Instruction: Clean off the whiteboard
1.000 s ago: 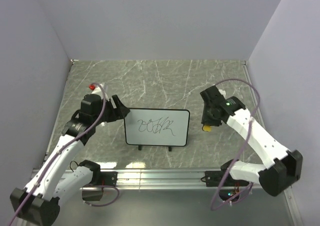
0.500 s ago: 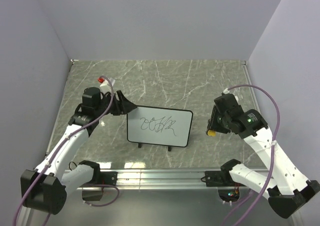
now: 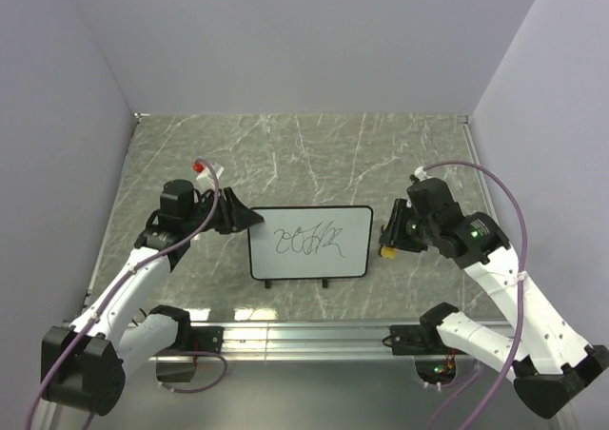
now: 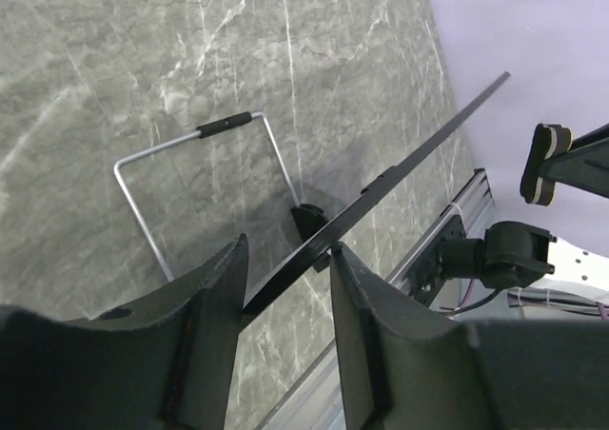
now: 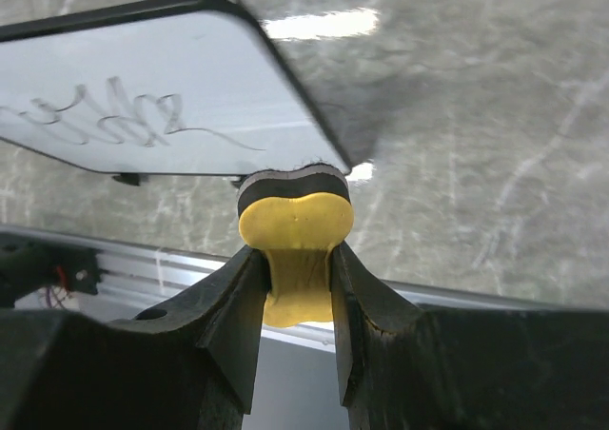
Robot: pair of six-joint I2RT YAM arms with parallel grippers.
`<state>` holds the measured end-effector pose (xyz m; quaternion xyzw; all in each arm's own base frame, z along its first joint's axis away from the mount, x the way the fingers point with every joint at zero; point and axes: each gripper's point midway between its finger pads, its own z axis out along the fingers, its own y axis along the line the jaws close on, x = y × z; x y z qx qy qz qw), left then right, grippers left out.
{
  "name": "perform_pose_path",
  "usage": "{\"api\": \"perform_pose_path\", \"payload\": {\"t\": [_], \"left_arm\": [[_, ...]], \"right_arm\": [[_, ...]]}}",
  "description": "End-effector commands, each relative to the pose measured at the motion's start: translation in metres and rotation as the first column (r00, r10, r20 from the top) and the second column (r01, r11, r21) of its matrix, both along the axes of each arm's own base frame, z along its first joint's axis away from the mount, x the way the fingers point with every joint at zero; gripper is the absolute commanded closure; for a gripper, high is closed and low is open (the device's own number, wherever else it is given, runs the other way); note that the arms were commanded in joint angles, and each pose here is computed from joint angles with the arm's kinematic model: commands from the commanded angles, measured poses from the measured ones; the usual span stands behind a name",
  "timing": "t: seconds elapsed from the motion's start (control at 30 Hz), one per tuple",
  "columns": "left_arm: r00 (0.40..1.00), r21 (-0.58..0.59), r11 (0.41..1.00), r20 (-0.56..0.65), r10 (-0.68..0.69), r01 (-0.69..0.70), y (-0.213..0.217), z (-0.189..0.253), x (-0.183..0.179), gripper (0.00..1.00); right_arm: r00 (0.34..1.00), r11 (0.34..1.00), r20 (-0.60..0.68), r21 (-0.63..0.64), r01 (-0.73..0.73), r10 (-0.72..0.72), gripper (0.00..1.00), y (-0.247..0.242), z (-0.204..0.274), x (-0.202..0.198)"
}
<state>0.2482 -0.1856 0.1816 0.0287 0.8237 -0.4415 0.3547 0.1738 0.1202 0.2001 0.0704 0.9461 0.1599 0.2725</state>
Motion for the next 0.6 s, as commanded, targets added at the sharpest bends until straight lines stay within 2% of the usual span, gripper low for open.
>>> {"api": "perform_pose_path", "payload": {"t": [0.0,0.3,0.57], "left_arm": [[1.0,-0.037,0.999,0.027,-0.012,0.013,-0.007,0.01,-0.004,0.57],[0.998,-0.056,0.998,-0.042,0.037,-0.039,-0.011,-0.013,-0.022,0.77],[0.993,-0.018,0.996,-0.076,0.086,-0.088,-0.01,-0.033,-0.035,0.93]], "right_arm": [[0.993,0.992,0.075,0.071,-0.102,0.096,1.0,0.028,0.016,0.01],[0.978,0.98,0.097,0.049,-0.193,0.187,1.0,0.088,0.012,0.017],[0.949,0.958,0.172,0.071,-0.279,0.264,1.0,0.177,0.0,0.01]]}}
